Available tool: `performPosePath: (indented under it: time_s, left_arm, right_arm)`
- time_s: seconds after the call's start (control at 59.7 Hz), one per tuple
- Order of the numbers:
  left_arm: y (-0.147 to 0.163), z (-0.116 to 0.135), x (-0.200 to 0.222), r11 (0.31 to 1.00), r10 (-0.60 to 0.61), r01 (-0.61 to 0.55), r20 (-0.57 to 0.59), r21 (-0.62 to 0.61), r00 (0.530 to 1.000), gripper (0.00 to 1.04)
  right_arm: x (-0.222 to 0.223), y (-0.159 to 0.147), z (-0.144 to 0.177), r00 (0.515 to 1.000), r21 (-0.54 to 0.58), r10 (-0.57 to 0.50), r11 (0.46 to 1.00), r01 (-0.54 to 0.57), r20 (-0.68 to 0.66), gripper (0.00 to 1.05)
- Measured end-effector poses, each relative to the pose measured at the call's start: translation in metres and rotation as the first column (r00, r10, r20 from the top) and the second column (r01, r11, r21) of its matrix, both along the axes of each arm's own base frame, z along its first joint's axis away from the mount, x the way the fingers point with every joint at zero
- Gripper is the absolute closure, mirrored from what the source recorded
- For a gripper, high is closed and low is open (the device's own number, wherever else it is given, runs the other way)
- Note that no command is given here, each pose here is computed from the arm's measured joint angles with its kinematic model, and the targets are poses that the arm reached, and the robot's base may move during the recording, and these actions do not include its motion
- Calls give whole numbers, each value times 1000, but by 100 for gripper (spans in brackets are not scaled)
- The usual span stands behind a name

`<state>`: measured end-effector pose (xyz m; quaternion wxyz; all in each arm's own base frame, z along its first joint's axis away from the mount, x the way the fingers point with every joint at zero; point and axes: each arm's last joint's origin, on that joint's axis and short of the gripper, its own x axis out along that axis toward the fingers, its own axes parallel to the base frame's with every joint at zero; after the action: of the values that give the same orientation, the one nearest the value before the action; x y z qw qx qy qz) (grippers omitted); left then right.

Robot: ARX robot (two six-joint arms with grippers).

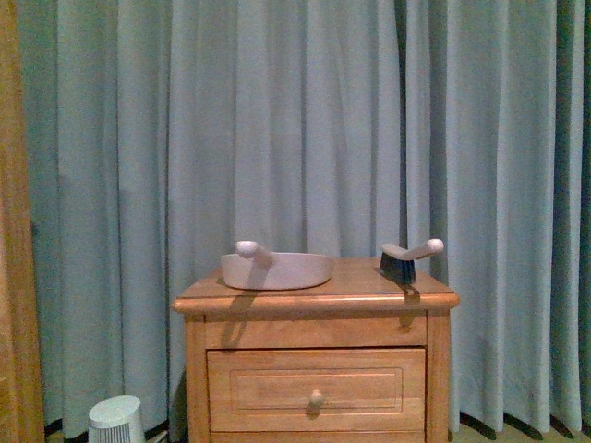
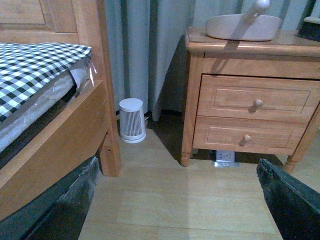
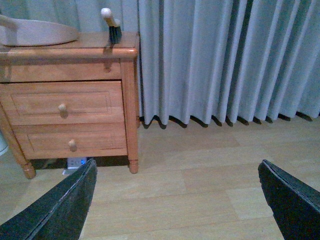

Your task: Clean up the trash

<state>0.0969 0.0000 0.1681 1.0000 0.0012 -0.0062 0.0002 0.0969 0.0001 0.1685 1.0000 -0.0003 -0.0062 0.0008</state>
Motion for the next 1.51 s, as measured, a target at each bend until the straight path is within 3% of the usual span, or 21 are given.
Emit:
performPosePath:
  time_s: [1.508]
  left_arm:
    - [0, 0, 0, 1000, 0, 0, -2, 0, 1000, 8]
  right_arm:
    - [0, 0, 0, 1000, 0, -1, 1000, 1, 0, 7]
